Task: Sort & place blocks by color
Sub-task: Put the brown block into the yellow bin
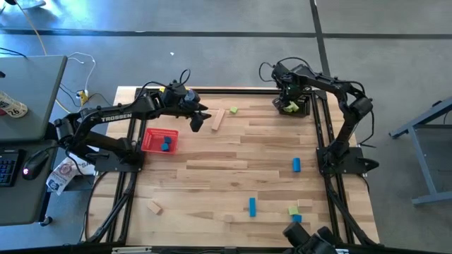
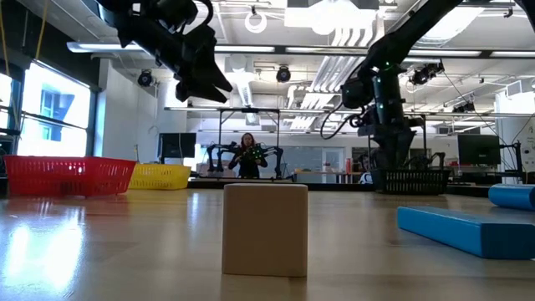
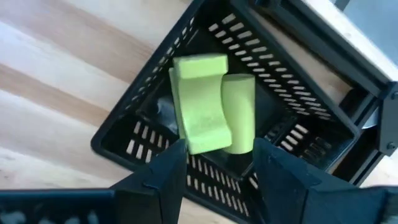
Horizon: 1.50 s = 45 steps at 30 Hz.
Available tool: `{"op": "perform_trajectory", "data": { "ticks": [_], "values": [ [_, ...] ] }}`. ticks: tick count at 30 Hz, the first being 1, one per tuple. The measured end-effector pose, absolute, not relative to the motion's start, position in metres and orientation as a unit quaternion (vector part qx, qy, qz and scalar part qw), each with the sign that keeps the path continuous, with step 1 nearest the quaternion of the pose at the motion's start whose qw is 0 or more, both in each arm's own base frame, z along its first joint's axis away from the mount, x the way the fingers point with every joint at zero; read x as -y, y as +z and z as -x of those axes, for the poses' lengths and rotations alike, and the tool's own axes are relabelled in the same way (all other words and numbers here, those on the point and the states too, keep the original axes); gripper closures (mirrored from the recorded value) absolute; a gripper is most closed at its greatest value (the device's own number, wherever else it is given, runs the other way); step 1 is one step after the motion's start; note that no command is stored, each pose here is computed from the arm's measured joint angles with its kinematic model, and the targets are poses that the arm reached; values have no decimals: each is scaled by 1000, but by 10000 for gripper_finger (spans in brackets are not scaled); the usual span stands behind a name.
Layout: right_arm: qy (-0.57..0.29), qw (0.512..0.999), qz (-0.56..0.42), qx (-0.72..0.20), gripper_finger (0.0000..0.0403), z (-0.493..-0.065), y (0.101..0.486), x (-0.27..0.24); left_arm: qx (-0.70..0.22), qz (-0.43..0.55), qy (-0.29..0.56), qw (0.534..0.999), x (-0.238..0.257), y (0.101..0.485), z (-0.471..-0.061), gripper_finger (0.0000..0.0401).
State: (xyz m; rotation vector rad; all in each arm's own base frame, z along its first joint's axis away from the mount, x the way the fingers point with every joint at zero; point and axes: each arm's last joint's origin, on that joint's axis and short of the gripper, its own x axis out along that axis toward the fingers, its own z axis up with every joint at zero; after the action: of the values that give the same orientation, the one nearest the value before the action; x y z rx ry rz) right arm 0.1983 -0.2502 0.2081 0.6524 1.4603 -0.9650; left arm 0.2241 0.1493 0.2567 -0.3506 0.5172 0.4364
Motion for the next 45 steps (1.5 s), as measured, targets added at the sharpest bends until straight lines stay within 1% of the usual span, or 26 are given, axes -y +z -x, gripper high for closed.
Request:
{"op": "perform_trajectory", "data": {
  "ticks": [4, 8, 17, 20, 25, 28, 33, 36, 45],
  "values": [
    [-419, 594, -287, -624, 232, -197, 213, 247, -243, 169, 219, 930, -150, 258, -225, 179],
    [-434, 610, -276, -603, 232, -197, 228, 241, -217, 170, 281, 919, -154, 262, -225, 166],
    [-465, 666, -259, -523, 231, -205, 264, 220, -187, 151, 360, 901, -160, 267, -224, 172],
    [-464, 682, -250, -507, 231, -211, 271, 211, -178, 144, 381, 896, -162, 275, -225, 173],
    [-455, 704, -237, -491, 231, -221, 276, 201, -165, 140, 391, 895, -164, 292, -227, 173],
    [-449, 709, -232, -492, 231, -224, 276, 198, -166, 141, 391, 894, -167, 296, -232, 174],
    [-446, 713, -229, -491, 231, -227, 276, 195, -213, 160, 394, 880, -181, 286, -252, 174],
    [-445, 713, -229, -491, 231, -228, 276, 194, -257, 172, 392, 866, -187, 268, -263, 174],
    [-443, 714, -228, -492, 231, -229, 276, 193, -308, 229, 398, 834, -192, 222, -286, 174]
  ]
}}
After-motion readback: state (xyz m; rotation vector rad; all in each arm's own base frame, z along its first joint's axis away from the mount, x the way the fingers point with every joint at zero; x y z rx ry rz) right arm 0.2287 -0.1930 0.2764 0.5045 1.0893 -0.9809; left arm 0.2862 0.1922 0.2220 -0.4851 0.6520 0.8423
